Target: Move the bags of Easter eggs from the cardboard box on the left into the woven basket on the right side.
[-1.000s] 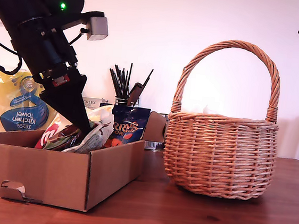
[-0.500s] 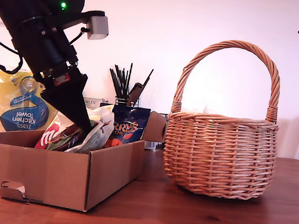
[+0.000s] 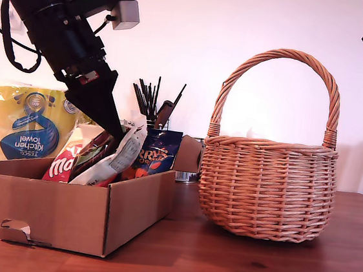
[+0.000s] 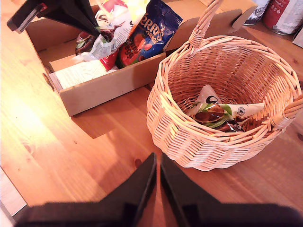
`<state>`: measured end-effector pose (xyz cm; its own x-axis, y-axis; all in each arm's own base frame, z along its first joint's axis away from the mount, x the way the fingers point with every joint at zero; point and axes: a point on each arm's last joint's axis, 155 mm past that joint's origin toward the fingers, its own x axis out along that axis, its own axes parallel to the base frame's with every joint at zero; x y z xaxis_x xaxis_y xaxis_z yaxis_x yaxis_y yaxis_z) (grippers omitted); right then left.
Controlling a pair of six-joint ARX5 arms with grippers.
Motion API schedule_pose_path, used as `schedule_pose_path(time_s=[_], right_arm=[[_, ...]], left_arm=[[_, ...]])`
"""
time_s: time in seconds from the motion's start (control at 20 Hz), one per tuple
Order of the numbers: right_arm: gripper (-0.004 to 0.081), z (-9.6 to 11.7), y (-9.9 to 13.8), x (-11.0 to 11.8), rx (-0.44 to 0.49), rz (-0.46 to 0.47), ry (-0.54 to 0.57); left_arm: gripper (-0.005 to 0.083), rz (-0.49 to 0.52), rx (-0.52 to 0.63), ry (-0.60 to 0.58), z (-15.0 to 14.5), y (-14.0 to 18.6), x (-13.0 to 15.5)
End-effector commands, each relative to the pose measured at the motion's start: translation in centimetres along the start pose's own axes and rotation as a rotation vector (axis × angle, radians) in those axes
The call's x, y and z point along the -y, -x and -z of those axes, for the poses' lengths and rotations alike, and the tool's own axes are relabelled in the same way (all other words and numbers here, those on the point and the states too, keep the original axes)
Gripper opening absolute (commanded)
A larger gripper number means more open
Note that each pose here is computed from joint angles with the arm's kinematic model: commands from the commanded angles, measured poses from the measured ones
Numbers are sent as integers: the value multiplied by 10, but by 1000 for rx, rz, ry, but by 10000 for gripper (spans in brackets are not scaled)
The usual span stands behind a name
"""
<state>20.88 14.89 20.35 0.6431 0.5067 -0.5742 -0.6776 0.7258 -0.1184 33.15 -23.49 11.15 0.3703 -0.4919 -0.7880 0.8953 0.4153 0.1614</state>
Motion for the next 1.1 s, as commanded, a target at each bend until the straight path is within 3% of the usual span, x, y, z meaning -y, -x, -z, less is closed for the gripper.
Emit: schedule_pose_path(time_s=[0.0, 0.25, 1.05], right_arm=[[-13, 1, -1, 0, 0, 0, 5], [-13, 1, -1, 0, 0, 0, 5], [-13, 1, -1, 0, 0, 0, 5]], left_arm=[[-21, -14, 51, -7, -17, 11, -4], [-21, -39, 99, -19, -44, 27, -9], [-21, -30, 97, -24, -45, 26, -5]])
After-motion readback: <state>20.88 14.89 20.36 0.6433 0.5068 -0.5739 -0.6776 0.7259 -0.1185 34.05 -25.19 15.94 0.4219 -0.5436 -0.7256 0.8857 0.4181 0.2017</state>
